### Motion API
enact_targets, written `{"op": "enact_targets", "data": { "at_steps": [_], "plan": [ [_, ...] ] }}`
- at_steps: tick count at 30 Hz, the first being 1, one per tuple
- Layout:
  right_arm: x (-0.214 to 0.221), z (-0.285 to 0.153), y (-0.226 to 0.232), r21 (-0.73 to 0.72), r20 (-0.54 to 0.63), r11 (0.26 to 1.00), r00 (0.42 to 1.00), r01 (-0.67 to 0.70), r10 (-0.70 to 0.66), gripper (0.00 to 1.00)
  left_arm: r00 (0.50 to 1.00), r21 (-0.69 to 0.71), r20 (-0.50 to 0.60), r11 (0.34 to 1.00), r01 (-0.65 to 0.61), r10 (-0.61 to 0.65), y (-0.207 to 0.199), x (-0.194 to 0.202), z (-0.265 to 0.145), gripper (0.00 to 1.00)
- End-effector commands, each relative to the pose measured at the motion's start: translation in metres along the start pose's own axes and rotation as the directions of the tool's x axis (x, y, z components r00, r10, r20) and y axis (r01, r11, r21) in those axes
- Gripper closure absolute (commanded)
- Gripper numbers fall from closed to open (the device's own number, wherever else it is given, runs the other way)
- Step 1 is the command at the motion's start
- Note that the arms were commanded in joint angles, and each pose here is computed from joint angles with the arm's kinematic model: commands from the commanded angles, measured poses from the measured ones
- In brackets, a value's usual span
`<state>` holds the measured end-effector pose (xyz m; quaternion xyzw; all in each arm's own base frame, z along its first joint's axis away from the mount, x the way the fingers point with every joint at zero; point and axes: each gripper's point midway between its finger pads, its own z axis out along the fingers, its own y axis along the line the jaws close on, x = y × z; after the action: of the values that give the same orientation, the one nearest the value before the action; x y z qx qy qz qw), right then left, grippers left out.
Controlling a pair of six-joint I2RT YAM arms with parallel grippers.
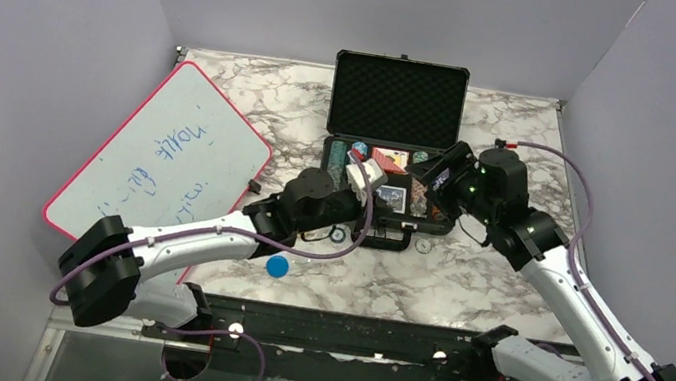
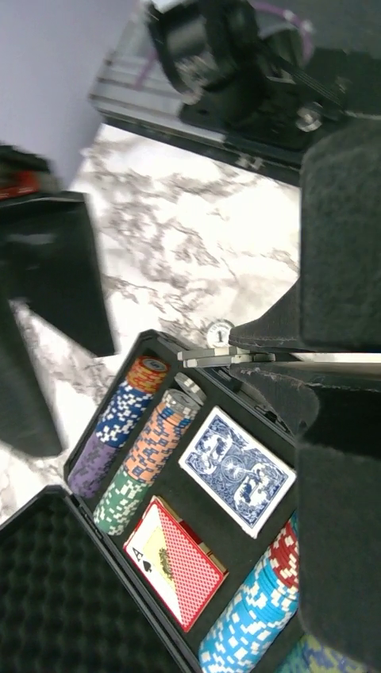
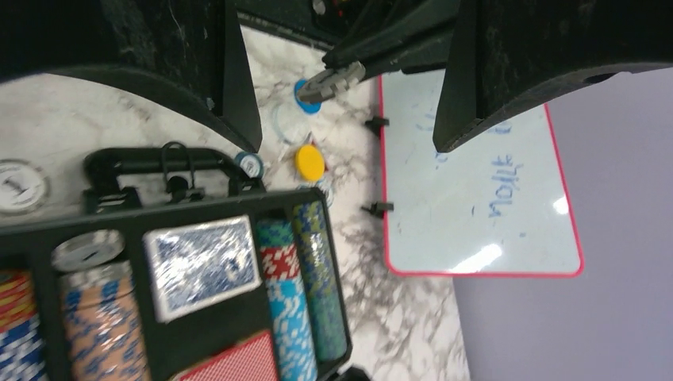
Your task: Pack up texas hold em set
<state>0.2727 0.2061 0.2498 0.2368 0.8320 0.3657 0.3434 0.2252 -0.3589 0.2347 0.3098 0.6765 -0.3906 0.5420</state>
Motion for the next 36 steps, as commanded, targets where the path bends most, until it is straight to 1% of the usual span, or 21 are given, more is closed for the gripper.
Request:
{"op": "enact_targets", "data": {
  "at_steps": [1,3,6,9,10,13,17,20,23,27,31,36],
  "plan": [
    [-0.037,0.003,-0.039,0.154,0.094,0.986,0.993,0.058,-0.073,0.18,0.971,0.169,-0.112,0.967,-0.192,0.212,-0.011,0.019,0.011,1.00],
    [-0.048,0.008,-0.058,0.180,0.089,0.983,0.995,0.034,-0.051,0.18,0.955,0.240,-0.160,0.948,-0.209,0.251,-0.018,0.028,0.020,1.00],
    [-0.060,0.011,-0.092,0.216,0.079,0.976,0.997,-0.033,0.016,0.18,0.933,0.324,-0.237,0.928,-0.187,0.271,-0.024,0.041,0.041,1.00],
    [-0.055,0.010,-0.119,0.246,0.061,0.966,0.996,-0.082,0.069,0.18,0.892,0.395,-0.324,0.902,-0.175,0.315,-0.025,0.057,0.067,1.00],
    [-0.051,0.010,-0.125,0.252,0.051,0.963,0.995,-0.094,0.084,0.19,0.880,0.405,-0.341,0.896,-0.180,0.331,-0.023,0.063,0.075,1.00],
    [-0.041,0.007,-0.143,0.288,0.041,0.949,0.991,-0.132,0.126,0.19,0.859,0.420,-0.346,0.881,-0.217,0.377,-0.016,0.070,0.093,1.00],
    [-0.044,-0.003,-0.169,0.334,0.109,0.916,0.974,-0.222,0.197,0.19,0.831,0.467,-0.390,0.863,-0.193,0.397,-0.016,0.086,0.106,1.00],
    [-0.049,-0.008,-0.176,0.335,0.135,0.908,0.967,-0.251,0.218,0.19,0.821,0.449,-0.412,0.872,-0.195,0.396,-0.010,0.095,0.113,1.00],
    [-0.048,-0.008,-0.180,0.346,0.124,0.904,0.967,-0.251,0.222,0.19,0.813,0.412,-0.434,0.888,-0.204,0.388,-0.001,0.099,0.119,1.00],
    [-0.046,-0.007,-0.183,0.346,0.121,0.903,0.966,-0.255,0.227,0.19,0.800,0.346,-0.442,0.900,-0.265,0.405,0.015,0.097,0.127,1.00],
    [-0.050,-0.008,-0.183,0.345,0.138,0.904,0.966,-0.254,0.219,0.19,0.790,0.320,-0.450,0.901,-0.293,0.416,0.023,0.097,0.129,1.00],
    [-0.053,-0.011,-0.184,0.353,0.148,0.902,0.967,-0.247,0.207,0.18,0.774,0.307,-0.474,0.903,-0.301,0.419,0.030,0.108,0.132,1.00]
  ]
}}
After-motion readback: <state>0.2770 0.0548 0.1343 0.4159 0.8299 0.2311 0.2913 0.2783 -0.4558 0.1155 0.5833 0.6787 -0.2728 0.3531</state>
